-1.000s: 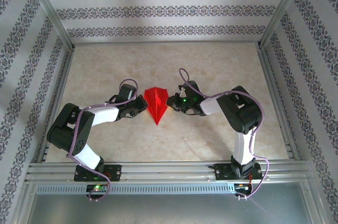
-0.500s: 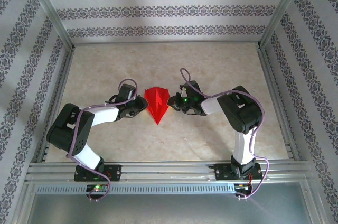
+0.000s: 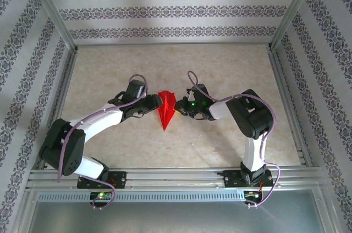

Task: Fold a paper plane with a square sheet of paper (pick it up from the middle)
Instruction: Move the paper plane to the top-center of the table.

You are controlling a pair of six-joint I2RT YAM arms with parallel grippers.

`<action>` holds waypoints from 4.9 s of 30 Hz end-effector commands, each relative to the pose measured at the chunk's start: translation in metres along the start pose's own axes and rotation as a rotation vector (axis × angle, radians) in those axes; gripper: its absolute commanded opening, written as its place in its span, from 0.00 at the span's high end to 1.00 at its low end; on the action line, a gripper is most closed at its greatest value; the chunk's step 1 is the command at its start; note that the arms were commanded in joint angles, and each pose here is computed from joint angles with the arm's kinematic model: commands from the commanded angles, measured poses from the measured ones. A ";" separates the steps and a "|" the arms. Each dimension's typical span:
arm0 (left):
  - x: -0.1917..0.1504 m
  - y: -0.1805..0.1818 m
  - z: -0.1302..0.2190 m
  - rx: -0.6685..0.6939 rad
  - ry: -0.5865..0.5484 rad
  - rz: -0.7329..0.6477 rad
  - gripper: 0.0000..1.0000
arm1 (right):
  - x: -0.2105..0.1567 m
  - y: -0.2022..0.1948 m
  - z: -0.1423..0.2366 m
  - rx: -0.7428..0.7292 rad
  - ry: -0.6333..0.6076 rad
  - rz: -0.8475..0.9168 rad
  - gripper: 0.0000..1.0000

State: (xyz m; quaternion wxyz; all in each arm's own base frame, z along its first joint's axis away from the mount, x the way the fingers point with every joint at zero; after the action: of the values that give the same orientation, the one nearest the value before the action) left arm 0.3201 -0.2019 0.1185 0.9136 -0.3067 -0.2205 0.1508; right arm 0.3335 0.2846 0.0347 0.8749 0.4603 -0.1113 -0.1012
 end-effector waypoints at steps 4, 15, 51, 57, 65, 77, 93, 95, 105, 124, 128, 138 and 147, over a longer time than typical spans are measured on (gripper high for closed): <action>-0.013 0.002 -0.017 0.145 0.066 -0.122 0.57 | 0.002 0.012 -0.001 0.029 0.004 0.019 0.94; -0.030 0.012 -0.044 0.214 0.163 -0.143 0.56 | 0.002 0.012 -0.001 0.027 0.007 0.016 0.94; -0.049 0.001 -0.062 0.216 0.218 -0.286 0.35 | 0.000 0.007 -0.001 0.020 0.015 0.008 0.94; -0.041 0.009 -0.058 0.289 0.185 -0.287 0.52 | -0.001 0.007 -0.001 0.020 0.017 0.007 0.94; -0.037 0.010 -0.057 0.303 0.170 -0.284 0.64 | -0.001 0.007 -0.001 0.020 0.019 0.005 0.94; -0.037 0.012 -0.060 0.325 0.185 -0.295 0.85 | 0.002 0.011 0.003 0.030 0.011 0.009 0.85; -0.025 0.022 -0.037 0.452 0.158 -0.353 0.90 | 0.026 0.009 0.070 -0.116 -0.182 0.135 0.56; -0.025 0.023 -0.041 0.458 0.169 -0.354 0.89 | 0.026 0.007 0.073 -0.131 -0.192 0.138 0.56; -0.030 0.027 -0.054 0.480 0.217 -0.358 0.84 | 0.026 0.003 0.076 -0.146 -0.201 0.131 0.56; -0.034 0.027 -0.068 0.479 0.257 -0.342 0.79 | 0.027 0.005 0.080 -0.142 -0.210 0.126 0.56; -0.033 0.026 -0.068 0.483 0.255 -0.344 0.81 | 0.028 0.006 0.080 -0.142 -0.213 0.129 0.55; -0.020 0.027 -0.051 0.538 0.199 -0.372 0.93 | 0.030 0.004 0.094 -0.199 -0.261 0.185 0.46; -0.023 0.038 -0.056 0.585 0.228 -0.382 0.89 | 0.032 -0.001 0.116 -0.323 -0.315 0.294 0.29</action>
State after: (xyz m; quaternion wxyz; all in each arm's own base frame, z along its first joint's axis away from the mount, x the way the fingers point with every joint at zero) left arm 0.3228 -0.2123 0.0438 0.9923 -0.0174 -0.1219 0.0095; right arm 0.3339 0.1994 0.1031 0.9041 0.3172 -0.2773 -0.0709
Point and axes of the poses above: each hand's point on the last joint's axis, 136 mm out from that joint toward the fingers, its own z axis back along the fingers, its own y axis along the line the jaws close on, x = y × z, the point moved 2 cm from there along z, back along the fingers, and after that the axes turned 2 degrees about z, right-handed, at the moved point
